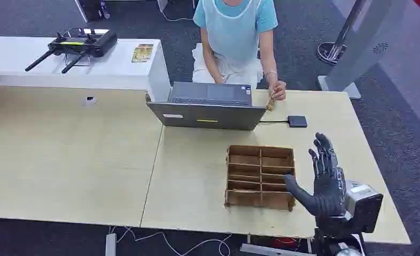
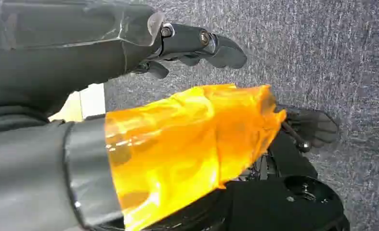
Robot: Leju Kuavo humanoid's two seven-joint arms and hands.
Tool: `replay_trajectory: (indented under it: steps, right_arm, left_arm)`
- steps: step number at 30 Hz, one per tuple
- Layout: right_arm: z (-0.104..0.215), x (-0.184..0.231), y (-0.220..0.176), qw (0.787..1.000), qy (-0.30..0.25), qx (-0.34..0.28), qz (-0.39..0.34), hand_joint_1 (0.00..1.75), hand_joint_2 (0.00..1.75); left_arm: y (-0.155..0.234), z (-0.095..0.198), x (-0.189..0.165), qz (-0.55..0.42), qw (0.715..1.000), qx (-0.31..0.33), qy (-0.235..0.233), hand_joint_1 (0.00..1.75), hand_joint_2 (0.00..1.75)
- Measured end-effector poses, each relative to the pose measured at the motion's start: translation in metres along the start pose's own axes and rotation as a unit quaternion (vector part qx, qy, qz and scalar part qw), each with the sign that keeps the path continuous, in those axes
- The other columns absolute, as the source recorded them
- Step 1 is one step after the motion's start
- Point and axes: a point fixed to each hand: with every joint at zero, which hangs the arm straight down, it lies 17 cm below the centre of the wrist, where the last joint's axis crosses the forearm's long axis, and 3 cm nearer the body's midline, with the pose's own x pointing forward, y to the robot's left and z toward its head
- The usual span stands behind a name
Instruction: Pass the card to the sensor for recognition and then transmit it.
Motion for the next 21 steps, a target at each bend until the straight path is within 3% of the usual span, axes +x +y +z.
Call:
replay_trajectory:
  steps: [6,12,17,21]
  right_arm:
    - [-0.047,0.032,-0.010,0.985,-0.070,-0.019,0.156,0.00,1.75]
    - [-0.119,0.083,-0.017,0.914,-0.158,-0.056,0.370,0.00,1.75]
    - [-0.148,0.100,-0.016,0.888,-0.187,-0.057,0.416,0.00,1.75]
    - [-0.181,0.107,-0.020,0.854,-0.193,-0.064,0.479,0.00,1.75]
  left_arm:
    - [0.000,0.000,-0.003,-0.020,1.000,-0.002,0.005,0.00,0.00]
    - [-0.002,0.000,-0.003,-0.060,0.998,-0.010,0.003,0.00,0.00]
    - [-0.004,0.001,-0.003,-0.075,0.997,-0.014,0.001,0.00,0.00]
    - [-0.006,0.001,-0.002,-0.092,0.996,-0.019,-0.002,0.00,0.00]
